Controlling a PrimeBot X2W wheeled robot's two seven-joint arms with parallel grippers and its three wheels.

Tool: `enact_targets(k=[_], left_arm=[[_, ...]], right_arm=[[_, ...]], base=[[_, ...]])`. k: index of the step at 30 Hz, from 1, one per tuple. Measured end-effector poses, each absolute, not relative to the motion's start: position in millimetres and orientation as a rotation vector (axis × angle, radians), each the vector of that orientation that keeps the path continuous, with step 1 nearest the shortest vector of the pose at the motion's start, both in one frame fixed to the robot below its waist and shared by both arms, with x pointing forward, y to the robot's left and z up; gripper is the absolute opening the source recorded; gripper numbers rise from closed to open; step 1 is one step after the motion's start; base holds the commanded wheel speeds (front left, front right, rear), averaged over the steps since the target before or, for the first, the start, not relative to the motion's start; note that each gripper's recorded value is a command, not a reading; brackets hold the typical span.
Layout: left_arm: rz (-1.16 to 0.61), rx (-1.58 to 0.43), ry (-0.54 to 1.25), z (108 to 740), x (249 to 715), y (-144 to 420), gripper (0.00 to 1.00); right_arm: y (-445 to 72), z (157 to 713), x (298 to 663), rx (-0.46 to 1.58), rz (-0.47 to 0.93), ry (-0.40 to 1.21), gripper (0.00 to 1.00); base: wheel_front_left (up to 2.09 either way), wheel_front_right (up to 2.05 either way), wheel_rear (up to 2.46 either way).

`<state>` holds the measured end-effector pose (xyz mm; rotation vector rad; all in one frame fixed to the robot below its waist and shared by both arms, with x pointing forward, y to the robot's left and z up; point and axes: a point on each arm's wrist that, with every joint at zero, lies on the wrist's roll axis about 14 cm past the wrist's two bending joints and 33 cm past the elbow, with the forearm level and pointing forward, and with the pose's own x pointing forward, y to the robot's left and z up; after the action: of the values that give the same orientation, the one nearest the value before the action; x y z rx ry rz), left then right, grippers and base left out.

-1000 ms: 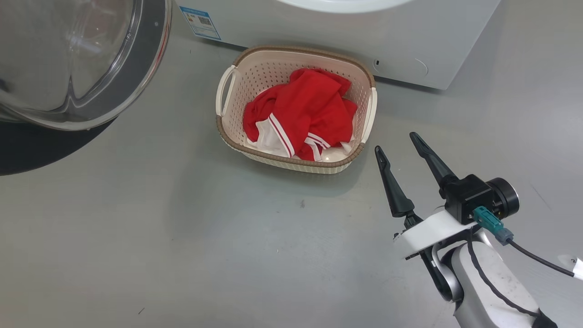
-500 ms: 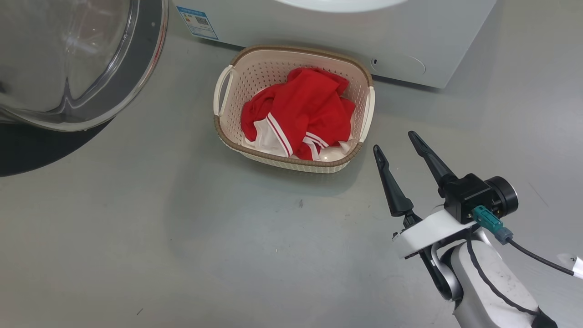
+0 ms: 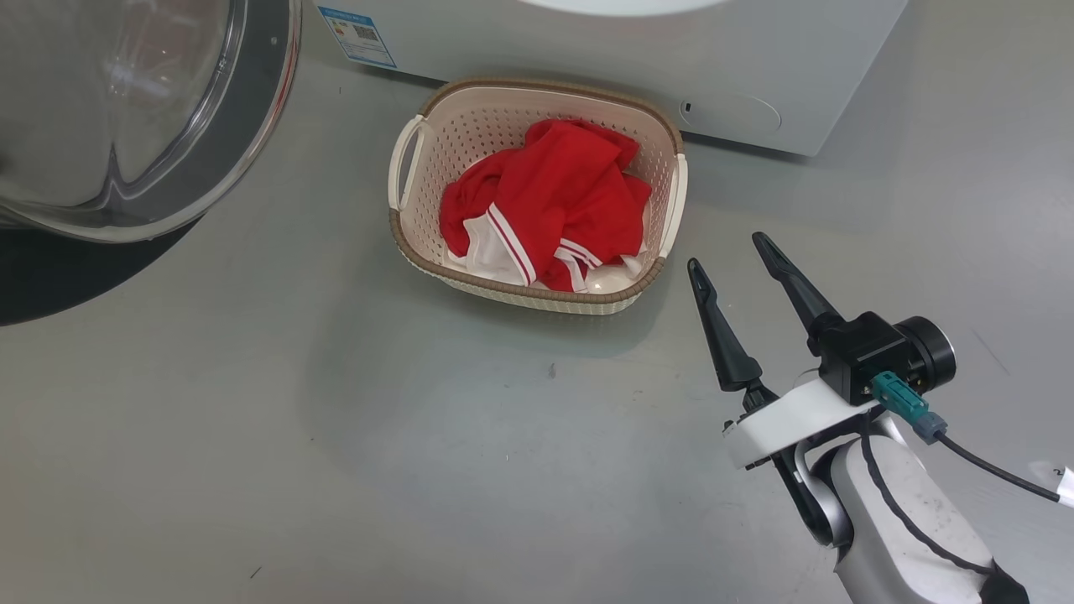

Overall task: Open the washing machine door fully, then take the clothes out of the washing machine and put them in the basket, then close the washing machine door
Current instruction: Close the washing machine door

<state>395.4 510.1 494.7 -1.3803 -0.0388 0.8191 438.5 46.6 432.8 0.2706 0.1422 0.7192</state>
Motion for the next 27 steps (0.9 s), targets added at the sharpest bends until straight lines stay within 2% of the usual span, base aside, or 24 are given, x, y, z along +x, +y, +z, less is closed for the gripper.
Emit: enact_targets(k=[15, 27], left_arm=[[0.771, -1.402, 0.038, 493.4, 401.1, 502.5, 0.0], [0.665, -1.543, 0.016, 496.0, 408.7, 488.1, 0.0]], right_arm=[[46.2, 432.4, 438.5, 0.269, 0.718, 0.143, 1.0], [46.4, 435.8, 438.5, 0.266, 0.719, 0.131, 1.0]], base=[[0.0, 0.0, 0.0], [0.0, 0.0, 0.0]])
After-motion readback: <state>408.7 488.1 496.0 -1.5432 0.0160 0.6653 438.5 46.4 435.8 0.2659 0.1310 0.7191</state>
